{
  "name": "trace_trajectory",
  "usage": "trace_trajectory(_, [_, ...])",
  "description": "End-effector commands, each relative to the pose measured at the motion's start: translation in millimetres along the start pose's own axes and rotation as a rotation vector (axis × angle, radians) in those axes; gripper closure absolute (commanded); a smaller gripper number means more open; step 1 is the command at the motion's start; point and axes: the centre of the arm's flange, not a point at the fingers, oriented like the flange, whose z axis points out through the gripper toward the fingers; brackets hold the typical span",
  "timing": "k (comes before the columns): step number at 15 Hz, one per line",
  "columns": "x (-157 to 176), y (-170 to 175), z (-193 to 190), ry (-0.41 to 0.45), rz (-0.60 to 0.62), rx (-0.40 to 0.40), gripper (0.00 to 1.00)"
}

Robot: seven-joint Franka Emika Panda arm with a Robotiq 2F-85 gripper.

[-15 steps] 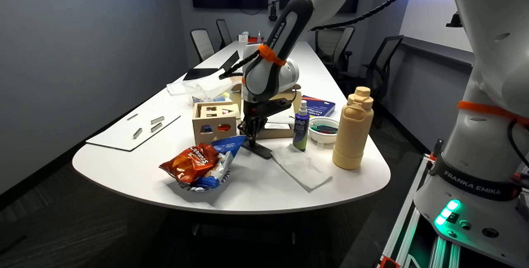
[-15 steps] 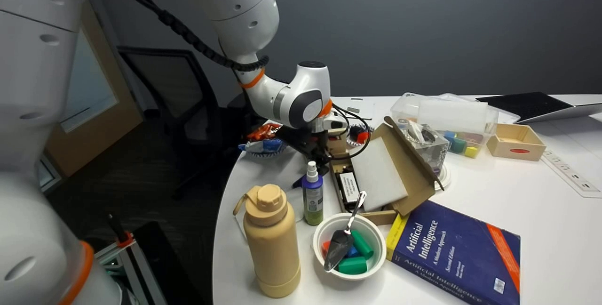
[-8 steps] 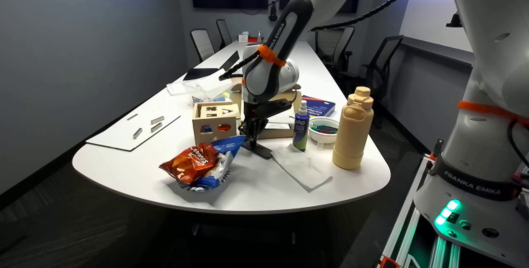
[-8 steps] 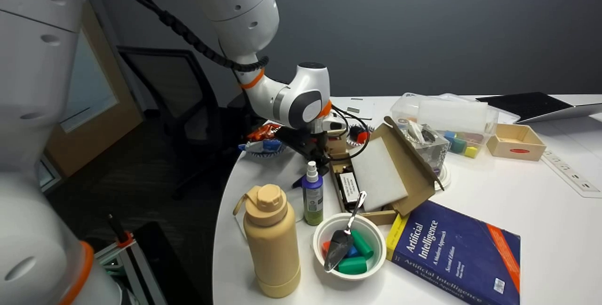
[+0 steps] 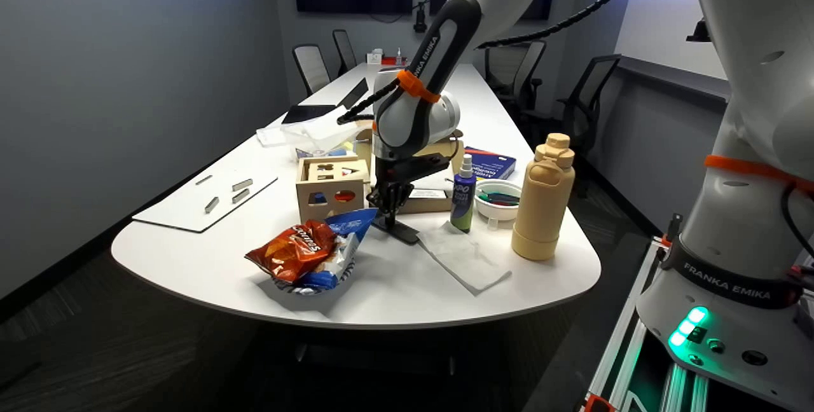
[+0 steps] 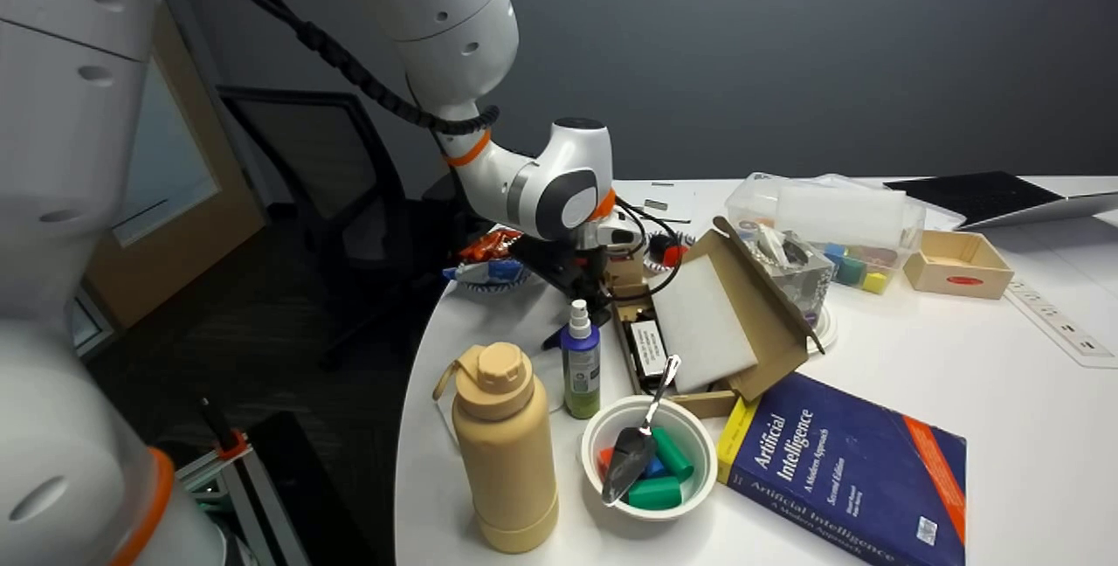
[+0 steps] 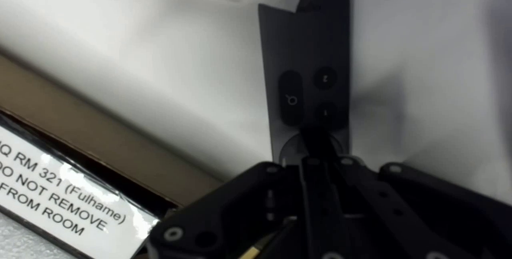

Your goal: Press one button on the remote control.

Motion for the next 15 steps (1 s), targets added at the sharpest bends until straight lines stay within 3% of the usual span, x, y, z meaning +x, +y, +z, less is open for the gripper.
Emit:
trace_trajectory(1, [-17.0,-1.8,39.2,-0.04,0.041,-0.008,1.0])
trace_trajectory(6, [-17.8,-1.9,42.6,-0.037,0.044,-0.019,1.0])
trace_trajectory(15, [-5.6,-16.5,-12.5,-0.032,0.028,0.003,1.0])
